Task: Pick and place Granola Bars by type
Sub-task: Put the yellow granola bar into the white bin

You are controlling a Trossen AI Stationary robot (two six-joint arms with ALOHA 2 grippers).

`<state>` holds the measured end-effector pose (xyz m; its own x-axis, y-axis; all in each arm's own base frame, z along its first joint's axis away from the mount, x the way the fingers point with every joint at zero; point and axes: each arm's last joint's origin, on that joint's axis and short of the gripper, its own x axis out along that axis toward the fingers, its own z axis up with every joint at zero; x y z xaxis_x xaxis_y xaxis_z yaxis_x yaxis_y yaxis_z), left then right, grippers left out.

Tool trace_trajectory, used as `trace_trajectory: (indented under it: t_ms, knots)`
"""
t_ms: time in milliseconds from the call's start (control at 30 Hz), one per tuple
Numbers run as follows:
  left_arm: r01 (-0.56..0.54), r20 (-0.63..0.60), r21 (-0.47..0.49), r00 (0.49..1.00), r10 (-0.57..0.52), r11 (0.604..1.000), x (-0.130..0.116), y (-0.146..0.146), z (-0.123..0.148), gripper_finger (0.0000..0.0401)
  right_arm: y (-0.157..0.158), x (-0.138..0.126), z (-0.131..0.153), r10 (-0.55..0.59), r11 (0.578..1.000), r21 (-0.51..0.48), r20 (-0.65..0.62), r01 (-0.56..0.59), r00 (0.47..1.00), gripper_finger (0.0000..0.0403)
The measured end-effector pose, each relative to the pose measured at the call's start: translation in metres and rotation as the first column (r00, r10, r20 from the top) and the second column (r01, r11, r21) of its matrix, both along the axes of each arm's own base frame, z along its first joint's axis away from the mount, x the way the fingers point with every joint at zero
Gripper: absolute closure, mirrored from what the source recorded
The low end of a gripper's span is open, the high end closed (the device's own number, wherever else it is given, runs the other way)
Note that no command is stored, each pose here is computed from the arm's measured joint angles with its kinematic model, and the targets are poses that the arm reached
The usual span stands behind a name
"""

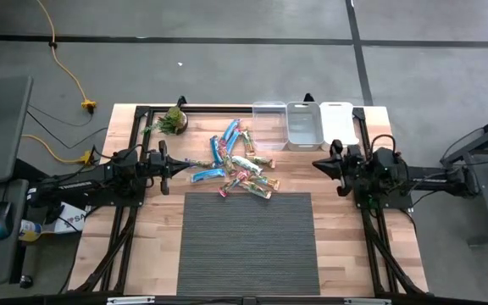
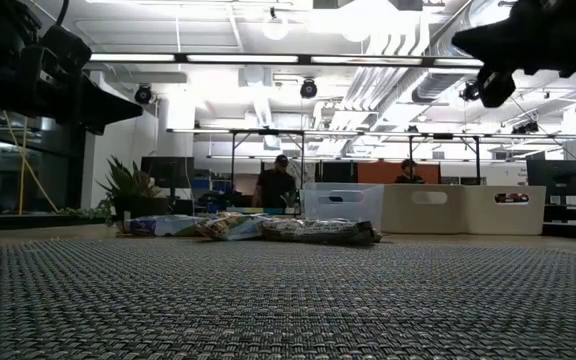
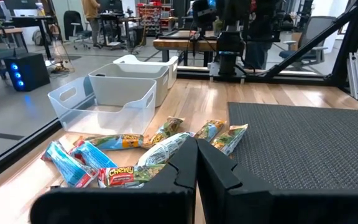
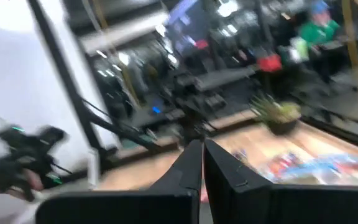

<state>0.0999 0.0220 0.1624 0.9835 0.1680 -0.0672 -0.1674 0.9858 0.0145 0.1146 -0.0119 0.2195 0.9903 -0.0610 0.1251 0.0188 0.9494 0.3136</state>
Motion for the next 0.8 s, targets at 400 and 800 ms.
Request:
trace_trajectory:
  t_ms: [400, 800]
  knots:
    - [-0.005, -0.010, 0.049, 1.000, 0.006, 0.999, 0.000, 0.000, 0.000, 0.0400, -0.012, 0.041, 0.085, -0.279, 0.952, -0.199, -0.252, 0.233, 0.927, 0.0402]
    - [-0.005, -0.011, 0.051, 1.000, 0.005, 0.999, 0.000, 0.000, 0.000, 0.0400, -0.026, 0.137, 0.138, -0.338, 0.933, -0.310, -0.583, 0.182, 0.738, 0.0402]
